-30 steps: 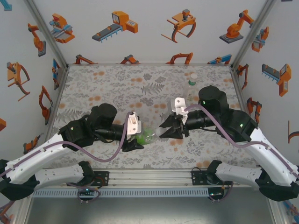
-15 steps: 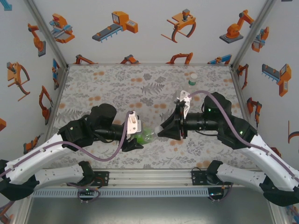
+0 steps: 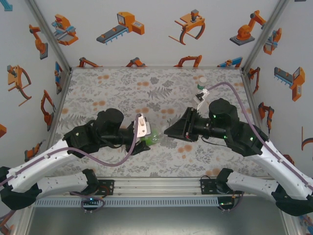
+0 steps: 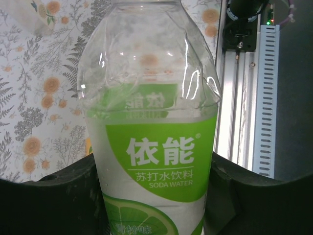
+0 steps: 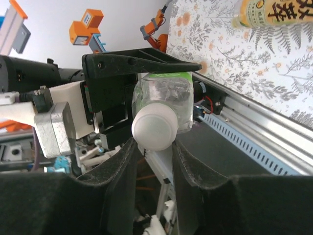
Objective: Screw on the bottle caps
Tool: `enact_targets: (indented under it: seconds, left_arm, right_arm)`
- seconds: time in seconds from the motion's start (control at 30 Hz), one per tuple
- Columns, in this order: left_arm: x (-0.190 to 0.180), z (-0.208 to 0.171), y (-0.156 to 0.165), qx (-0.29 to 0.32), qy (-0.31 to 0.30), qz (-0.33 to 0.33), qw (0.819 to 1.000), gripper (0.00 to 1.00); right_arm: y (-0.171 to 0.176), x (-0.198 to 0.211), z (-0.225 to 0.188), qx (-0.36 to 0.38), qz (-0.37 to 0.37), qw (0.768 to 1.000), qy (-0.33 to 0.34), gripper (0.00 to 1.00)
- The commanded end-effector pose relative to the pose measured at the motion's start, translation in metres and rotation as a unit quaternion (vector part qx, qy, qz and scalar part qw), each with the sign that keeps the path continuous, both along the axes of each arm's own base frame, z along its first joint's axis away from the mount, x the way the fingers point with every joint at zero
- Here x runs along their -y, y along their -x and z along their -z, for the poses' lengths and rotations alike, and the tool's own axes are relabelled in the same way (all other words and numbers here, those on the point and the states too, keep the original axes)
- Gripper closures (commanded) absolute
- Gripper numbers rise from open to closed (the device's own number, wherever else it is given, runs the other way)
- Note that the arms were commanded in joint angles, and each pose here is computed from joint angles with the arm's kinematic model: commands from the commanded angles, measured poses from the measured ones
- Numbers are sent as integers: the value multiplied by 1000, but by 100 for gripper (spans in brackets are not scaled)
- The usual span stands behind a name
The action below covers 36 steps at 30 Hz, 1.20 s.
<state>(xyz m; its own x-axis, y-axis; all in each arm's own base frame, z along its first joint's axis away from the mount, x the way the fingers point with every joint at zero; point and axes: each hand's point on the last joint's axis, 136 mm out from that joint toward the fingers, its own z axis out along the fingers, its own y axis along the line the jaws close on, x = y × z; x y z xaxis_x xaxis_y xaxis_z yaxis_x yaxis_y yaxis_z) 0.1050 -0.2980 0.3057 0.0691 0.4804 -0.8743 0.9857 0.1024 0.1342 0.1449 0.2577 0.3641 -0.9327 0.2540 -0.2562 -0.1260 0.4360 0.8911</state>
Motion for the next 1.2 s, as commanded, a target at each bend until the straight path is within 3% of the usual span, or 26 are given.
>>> enact_targets:
  seconds: [0.0, 0.13, 0.27, 0.4, 0.53, 1.07, 1.17]
  left_arm:
    - [6, -10, 13, 14, 23, 47, 999, 100]
    - [7, -9, 12, 14, 19, 45, 999, 100]
    - [5, -4, 8, 15, 8, 31, 999, 100]
    - [3, 1, 1, 14, -6, 11, 1000, 100]
    - [1, 7, -7, 11, -24, -13, 1000, 100]
    - [-2, 12, -19, 7, -33, -47, 998, 100]
    - [-1, 12, -19, 5, -32, -46, 998, 100]
  right_arm:
    - [-22, 5, 3, -17, 68, 998, 0, 99]
    - [-22, 1, -6, 26, 41, 999, 15, 69]
    - [-19, -1, -9, 43, 17, 998, 36, 59]
    - [-17, -6, -11, 41, 6, 999, 30, 57]
    - [-16, -4, -11, 40, 6, 999, 30, 63]
    - [-16, -6, -12, 31, 9, 999, 24, 59]
    - [-18, -6, -11, 31, 13, 999, 24, 65]
